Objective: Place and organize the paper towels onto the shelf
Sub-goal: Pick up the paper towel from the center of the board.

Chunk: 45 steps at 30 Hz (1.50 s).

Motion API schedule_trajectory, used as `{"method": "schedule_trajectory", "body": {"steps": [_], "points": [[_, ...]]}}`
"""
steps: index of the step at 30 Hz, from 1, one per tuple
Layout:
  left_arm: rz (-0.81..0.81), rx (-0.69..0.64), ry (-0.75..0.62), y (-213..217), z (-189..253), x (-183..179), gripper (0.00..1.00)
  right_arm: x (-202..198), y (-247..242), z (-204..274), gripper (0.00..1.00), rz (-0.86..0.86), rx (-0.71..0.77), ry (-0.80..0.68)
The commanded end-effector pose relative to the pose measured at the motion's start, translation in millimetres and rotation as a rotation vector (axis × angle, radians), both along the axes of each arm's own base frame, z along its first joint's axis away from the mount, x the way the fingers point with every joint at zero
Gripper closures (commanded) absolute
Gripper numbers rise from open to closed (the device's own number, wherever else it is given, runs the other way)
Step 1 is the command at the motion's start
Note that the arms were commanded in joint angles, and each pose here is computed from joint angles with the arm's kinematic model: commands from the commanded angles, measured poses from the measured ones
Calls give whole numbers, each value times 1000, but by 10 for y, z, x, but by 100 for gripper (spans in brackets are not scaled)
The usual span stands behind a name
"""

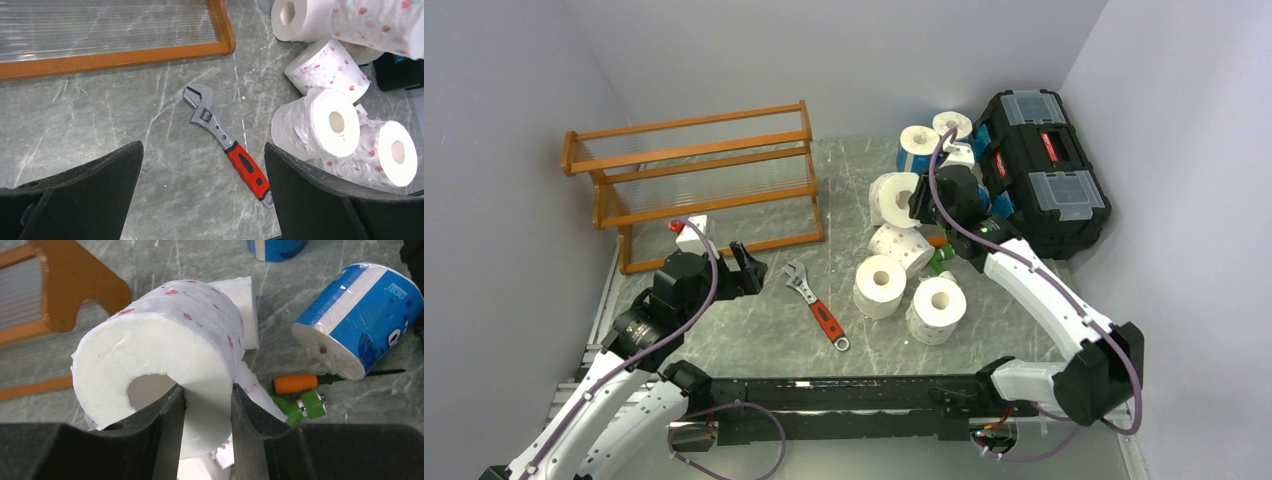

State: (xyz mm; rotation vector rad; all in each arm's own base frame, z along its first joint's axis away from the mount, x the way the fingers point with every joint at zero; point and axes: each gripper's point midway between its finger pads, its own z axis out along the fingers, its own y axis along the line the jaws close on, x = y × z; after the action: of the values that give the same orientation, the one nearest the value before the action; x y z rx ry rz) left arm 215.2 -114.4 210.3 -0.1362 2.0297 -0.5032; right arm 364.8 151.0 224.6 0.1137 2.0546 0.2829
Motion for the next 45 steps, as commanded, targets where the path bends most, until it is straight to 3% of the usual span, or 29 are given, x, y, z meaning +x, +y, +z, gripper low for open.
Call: {"method": "schedule_trajectory", "body": {"steps": [1, 14, 20, 34, 45], "points": [[48, -14, -33, 73, 203, 21, 2, -161, 73, 620, 64, 41, 47, -115], [149, 10, -20, 268, 192, 6, 3, -1015, 766, 880, 64, 382, -27, -33], [165, 10, -23, 306, 203, -12, 3, -1405, 1202, 684, 64, 553, -105, 33], [196, -2, -7, 368, 158, -70, 3, -1768, 1855, 124, 63, 792, -234, 164], [414, -15, 30, 730, 52, -174, 1, -2104, 2394, -249, 63, 960, -221, 245]]}}
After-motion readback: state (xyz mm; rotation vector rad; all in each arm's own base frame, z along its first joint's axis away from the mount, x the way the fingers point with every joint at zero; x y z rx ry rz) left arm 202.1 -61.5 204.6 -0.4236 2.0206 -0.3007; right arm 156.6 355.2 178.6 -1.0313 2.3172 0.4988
